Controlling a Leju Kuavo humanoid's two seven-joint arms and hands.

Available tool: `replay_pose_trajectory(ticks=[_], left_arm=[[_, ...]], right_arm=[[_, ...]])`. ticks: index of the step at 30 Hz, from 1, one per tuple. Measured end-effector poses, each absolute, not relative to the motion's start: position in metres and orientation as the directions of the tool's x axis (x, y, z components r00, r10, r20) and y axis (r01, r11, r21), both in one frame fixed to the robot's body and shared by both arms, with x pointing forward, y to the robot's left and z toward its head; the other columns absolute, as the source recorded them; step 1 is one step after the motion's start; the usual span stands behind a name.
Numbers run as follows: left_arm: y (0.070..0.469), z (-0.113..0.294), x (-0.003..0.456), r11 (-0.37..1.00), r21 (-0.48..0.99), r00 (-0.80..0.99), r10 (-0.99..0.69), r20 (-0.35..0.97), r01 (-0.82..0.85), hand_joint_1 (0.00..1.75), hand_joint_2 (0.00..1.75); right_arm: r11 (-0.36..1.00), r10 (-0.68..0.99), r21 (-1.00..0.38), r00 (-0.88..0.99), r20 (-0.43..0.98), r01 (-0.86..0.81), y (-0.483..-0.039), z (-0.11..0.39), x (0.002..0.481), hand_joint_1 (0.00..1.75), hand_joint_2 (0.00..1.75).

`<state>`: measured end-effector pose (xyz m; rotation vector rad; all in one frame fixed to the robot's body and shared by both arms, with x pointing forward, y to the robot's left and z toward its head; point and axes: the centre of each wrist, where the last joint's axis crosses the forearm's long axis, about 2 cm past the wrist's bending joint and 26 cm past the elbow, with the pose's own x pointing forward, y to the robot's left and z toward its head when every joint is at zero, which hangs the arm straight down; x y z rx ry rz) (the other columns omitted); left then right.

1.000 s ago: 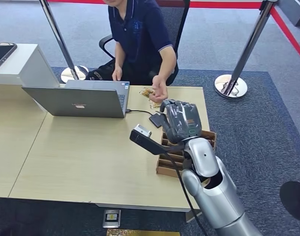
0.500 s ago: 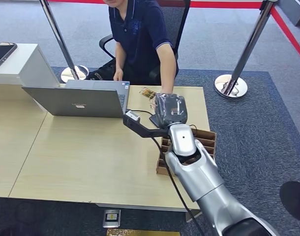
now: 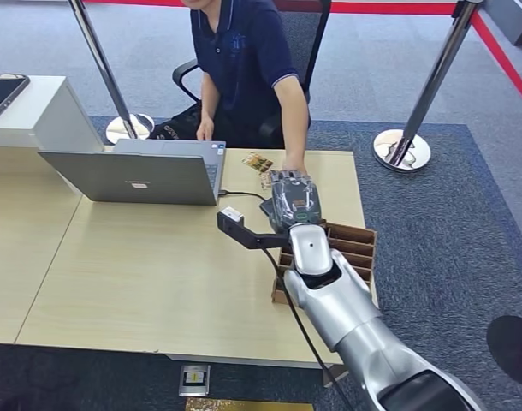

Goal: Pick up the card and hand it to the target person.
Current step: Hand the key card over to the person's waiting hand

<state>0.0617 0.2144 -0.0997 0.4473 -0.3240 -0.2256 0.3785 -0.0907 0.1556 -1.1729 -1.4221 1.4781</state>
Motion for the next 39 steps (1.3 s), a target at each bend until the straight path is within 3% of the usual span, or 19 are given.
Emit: replay_pose_trajectory(ticks=[15,25,31,35,39], left_arm=[[0.217,-0.100,0.060,0.880,0.458,0.933,-0.262,0.245,0.127,0.00,0.00],[0.217,-0.101,0.057,0.882,0.460,0.949,-0.225,0.221,0.102,0.00,0.00],[0.217,-0.101,0.053,0.882,0.464,0.956,-0.204,0.210,0.086,0.00,0.00],[0.216,-0.101,0.052,0.882,0.465,0.960,-0.192,0.204,0.077,0.00,0.00],[0.214,-0.101,0.052,0.883,0.464,0.962,-0.181,0.204,0.068,0.00,0.00]], right_arm=[[-0.019,0.955,-0.980,-0.286,-0.076,0.198,-0.094,0.163,0.366,0.00,0.00],[0.127,0.989,-0.884,-0.123,0.079,0.450,-0.160,0.181,0.325,0.00,0.00],[0.232,0.959,-0.716,-0.033,0.280,0.658,-0.229,0.177,0.278,0.00,0.00],[0.407,0.819,-0.559,-0.018,0.573,0.723,-0.286,0.162,0.236,0.00,0.00],[0.420,0.703,-0.504,0.080,0.706,0.755,-0.332,0.137,0.201,0.00,0.00]])
